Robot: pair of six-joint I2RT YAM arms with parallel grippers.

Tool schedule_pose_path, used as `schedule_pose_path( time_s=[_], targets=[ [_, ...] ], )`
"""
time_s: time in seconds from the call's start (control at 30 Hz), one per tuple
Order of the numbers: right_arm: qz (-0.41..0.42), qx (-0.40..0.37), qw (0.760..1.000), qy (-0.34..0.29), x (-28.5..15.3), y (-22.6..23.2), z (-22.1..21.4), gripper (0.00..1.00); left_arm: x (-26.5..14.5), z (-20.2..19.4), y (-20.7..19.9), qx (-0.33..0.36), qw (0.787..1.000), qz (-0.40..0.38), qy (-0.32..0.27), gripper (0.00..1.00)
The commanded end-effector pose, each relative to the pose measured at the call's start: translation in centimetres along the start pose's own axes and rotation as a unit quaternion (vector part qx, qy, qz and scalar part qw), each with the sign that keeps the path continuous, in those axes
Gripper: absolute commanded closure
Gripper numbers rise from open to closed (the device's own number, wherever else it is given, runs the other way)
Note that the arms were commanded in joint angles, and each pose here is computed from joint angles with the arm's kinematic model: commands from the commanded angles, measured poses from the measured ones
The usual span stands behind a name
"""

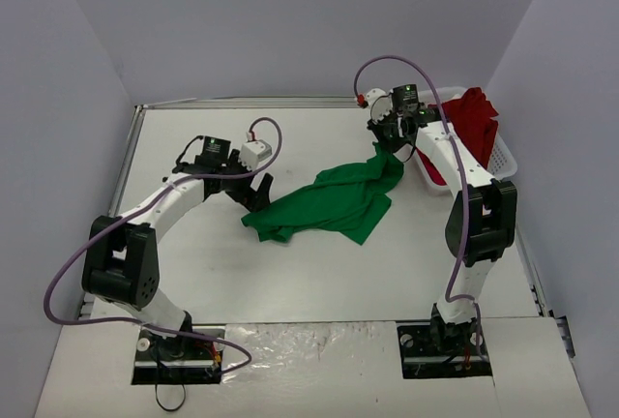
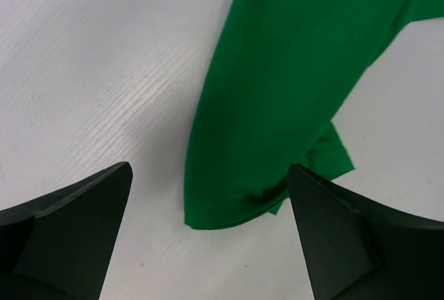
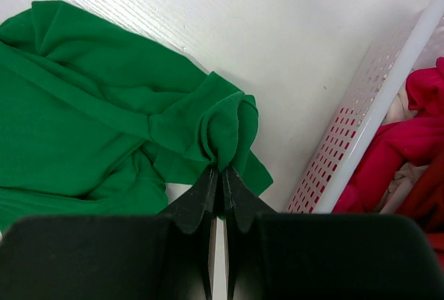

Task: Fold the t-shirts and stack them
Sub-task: Flatten out the tshirt

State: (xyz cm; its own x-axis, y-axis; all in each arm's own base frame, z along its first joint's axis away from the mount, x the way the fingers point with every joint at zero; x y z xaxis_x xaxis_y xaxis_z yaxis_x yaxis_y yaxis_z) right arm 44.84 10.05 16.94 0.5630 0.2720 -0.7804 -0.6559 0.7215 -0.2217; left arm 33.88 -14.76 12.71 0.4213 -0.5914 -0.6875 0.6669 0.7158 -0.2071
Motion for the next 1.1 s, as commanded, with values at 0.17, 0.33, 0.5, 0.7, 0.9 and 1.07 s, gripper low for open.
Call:
schedule_pose_path(
  time_s=[0.17, 0.33, 0.5, 0.7, 0.9, 1.07],
  targets=[
    [-0.012, 0.005, 1.000, 0.001, -0.1, -0.1, -0.2, 1.00, 0.9, 4.4, -6.3, 0.118, 0.991, -0.060, 0.006, 0.09],
    [-0.013, 0.004, 1.000, 0.003, 0.0, -0.1, -0.3, 1.00, 4.0, 2.1, -7.0, 0.165, 0.984, -0.031, 0.053, 0.10],
    [-0.009, 0.006, 1.000, 0.006, 0.6, -0.1, -0.4, 1.00, 5.9, 0.0, -6.6, 0.179, 0.980, -0.017, 0.089, 0.13],
    [-0.001, 0.007, 1.000, 0.012, 1.2, 0.2, -0.8, 1.00, 7.0, -0.7, -6.3, 0.176, 0.978, -0.011, 0.107, 0.16],
    [0.000, 0.004, 1.000, 0.018, 1.5, 0.3, -1.2, 1.00, 7.9, -1.3, -6.7, 0.169, 0.977, -0.027, 0.129, 0.29],
    [0.000, 0.005, 1.000, 0.017, 1.5, 0.2, -1.2, 1.00, 7.6, -1.4, -6.7, 0.172, 0.976, -0.026, 0.131, 0.55]
  ],
)
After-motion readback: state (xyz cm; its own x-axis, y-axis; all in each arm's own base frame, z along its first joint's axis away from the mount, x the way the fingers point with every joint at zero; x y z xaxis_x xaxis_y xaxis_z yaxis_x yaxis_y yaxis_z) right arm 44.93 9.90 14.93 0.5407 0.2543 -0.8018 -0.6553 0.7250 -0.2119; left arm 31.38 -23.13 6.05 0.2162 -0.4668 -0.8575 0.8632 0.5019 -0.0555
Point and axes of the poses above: each gripper's point midway between its finger pads, its own x axis out along the fingers, its own y axis along the line the jaws close on, z = x × y, the point moved 3 cm from there along -x, back along the fingers, and after that the axes turned 4 degrees about -x, right-handed, at the moved point
